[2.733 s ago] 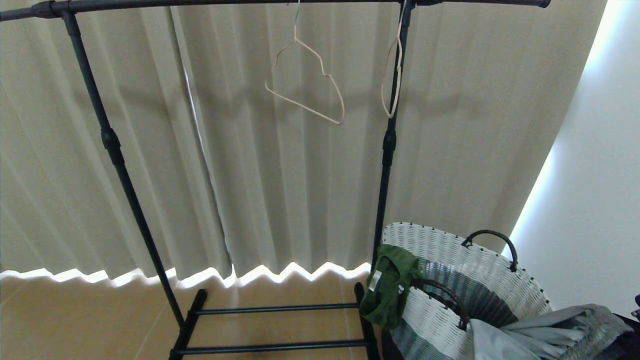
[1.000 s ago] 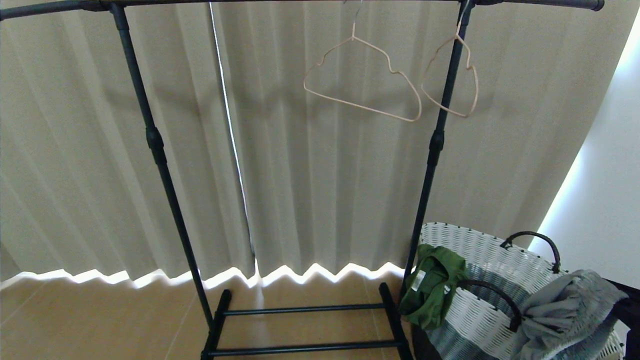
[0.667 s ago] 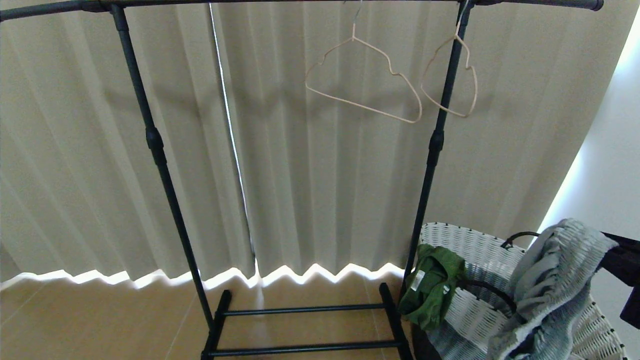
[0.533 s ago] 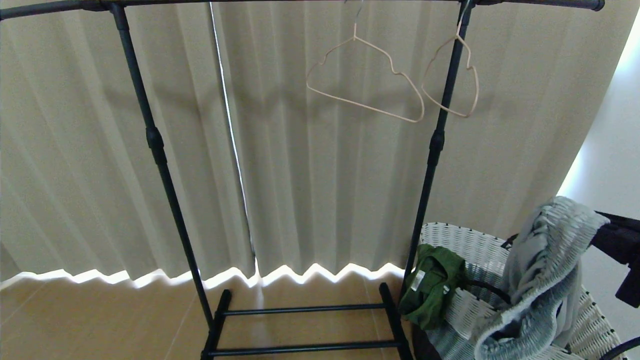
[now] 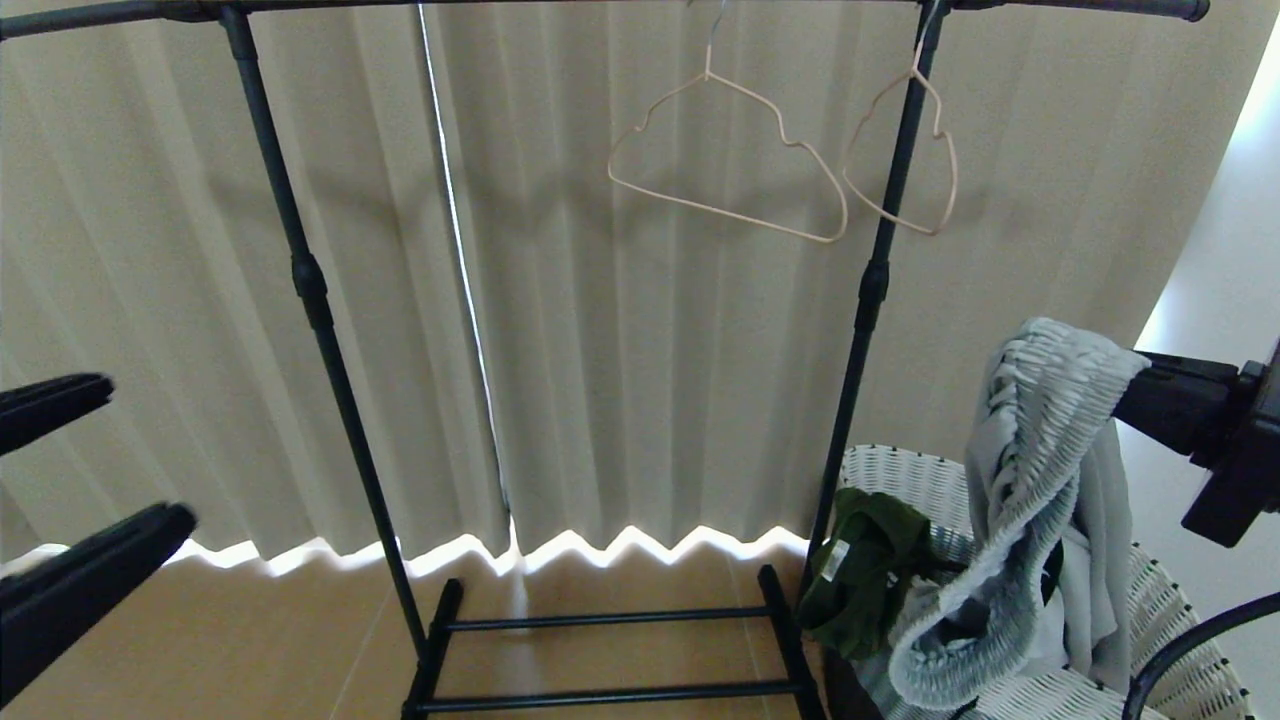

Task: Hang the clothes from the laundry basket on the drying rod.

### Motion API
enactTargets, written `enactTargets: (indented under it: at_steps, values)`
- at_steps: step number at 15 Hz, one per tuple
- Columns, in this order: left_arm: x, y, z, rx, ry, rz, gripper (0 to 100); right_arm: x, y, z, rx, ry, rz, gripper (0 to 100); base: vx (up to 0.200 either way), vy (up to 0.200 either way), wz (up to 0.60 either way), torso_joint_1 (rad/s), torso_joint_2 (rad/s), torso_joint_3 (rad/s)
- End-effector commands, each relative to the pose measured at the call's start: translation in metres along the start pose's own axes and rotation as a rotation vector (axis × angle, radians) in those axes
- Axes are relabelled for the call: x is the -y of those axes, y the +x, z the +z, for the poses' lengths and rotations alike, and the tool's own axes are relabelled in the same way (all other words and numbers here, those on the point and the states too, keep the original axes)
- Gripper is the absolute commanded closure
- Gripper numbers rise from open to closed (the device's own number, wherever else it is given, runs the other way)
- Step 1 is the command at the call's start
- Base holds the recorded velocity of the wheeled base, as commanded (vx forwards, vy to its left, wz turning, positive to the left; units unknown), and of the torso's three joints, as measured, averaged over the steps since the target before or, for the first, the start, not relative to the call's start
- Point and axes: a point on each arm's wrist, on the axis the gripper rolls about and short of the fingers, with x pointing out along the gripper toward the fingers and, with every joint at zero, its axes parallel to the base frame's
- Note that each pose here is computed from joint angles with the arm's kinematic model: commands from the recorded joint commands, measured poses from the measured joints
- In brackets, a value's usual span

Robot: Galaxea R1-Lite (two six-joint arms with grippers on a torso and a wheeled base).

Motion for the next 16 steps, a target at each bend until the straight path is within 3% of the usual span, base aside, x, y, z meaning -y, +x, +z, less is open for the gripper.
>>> enactTargets:
  at_steps: [1, 3, 5, 10, 14, 16]
  values:
    - [0.009, 0.097, -0.016, -0.118, -0.061, -0.160, 0, -0.001, 0.005, 0.009, 0.021, 0.008, 0.005, 100, 0.000, 0.000, 0.00, 0.000, 0.00, 0.000]
    - [0.032, 0.122, -0.031, -0.168, -0.059, -0.177, 0, -0.001, 0.006, 0.016, 0.041, 0.007, 0.006, 100, 0.000, 0.000, 0.00, 0.000, 0.00, 0.000]
    - [0.070, 0.146, -0.049, -0.226, -0.068, -0.219, 0, -0.004, 0.005, 0.027, 0.082, 0.007, 0.021, 100, 0.000, 0.000, 0.00, 0.000, 0.00, 0.000]
    - [0.127, 0.177, -0.080, -0.270, -0.106, -0.372, 0, -0.006, 0.002, 0.034, 0.113, 0.018, 0.040, 100, 0.000, 0.000, 0.00, 0.000, 0.00, 0.000]
    - [0.143, 0.204, -0.097, -0.273, -0.105, -0.368, 0, -0.013, -0.001, 0.039, 0.153, 0.018, 0.104, 100, 0.000, 0.000, 0.00, 0.000, 0.00, 0.000]
    - [0.163, 0.220, -0.093, -0.253, -0.162, -0.387, 0, -0.016, -0.001, 0.039, 0.156, 0.020, 0.126, 100, 0.000, 0.000, 0.00, 0.000, 0.00, 0.000]
